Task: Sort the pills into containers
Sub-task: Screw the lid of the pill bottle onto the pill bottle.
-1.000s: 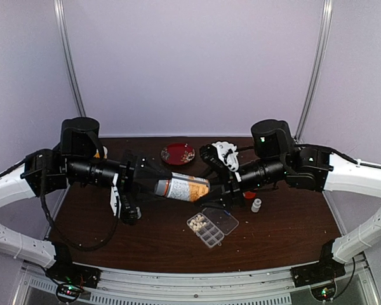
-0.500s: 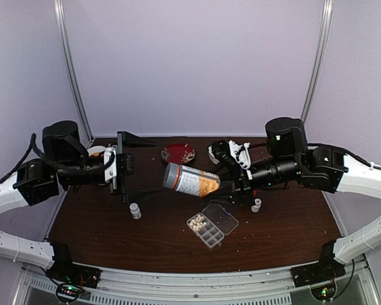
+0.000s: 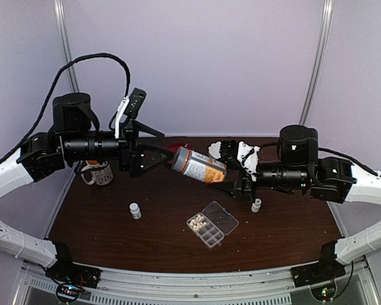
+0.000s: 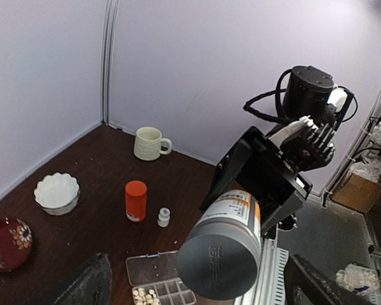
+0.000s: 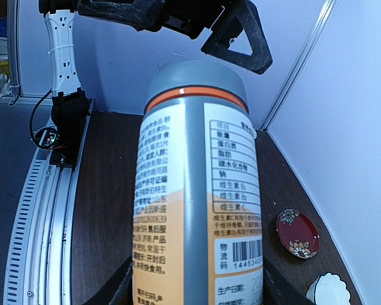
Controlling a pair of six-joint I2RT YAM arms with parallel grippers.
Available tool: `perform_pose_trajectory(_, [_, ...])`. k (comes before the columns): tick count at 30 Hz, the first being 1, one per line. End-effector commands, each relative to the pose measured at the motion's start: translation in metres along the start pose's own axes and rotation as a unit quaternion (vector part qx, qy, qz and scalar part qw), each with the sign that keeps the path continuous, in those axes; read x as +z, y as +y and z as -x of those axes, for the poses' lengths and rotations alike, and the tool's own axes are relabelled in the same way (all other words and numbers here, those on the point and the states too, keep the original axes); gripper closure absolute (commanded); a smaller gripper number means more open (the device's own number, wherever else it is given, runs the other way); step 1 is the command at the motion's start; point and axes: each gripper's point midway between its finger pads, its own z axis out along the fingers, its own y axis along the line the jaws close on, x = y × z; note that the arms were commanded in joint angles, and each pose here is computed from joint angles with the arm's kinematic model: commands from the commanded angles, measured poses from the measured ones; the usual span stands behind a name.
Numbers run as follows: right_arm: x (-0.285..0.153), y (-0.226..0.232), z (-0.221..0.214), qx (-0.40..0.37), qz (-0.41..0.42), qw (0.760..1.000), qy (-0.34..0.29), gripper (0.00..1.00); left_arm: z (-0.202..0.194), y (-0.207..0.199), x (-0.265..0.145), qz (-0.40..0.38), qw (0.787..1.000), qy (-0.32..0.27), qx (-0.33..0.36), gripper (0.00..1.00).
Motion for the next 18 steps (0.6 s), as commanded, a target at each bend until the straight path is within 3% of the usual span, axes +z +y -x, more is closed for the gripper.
perform_pose_trajectory(1, [-0.009, -0.014, 0.017, -0.027, -0.050, 0.998, -0.026, 1.00, 0.006, 0.000, 0.001, -0.030, 0.990, 0.020, -0.133, 0.02])
perform_pose_trajectory(18, [0.002, -0.008, 0.018, -0.039, -0.044, 0.998, -0.007, 1.00, -0.014, -0.010, 0.016, -0.089, 0.978, 0.059, -0.179, 0.05])
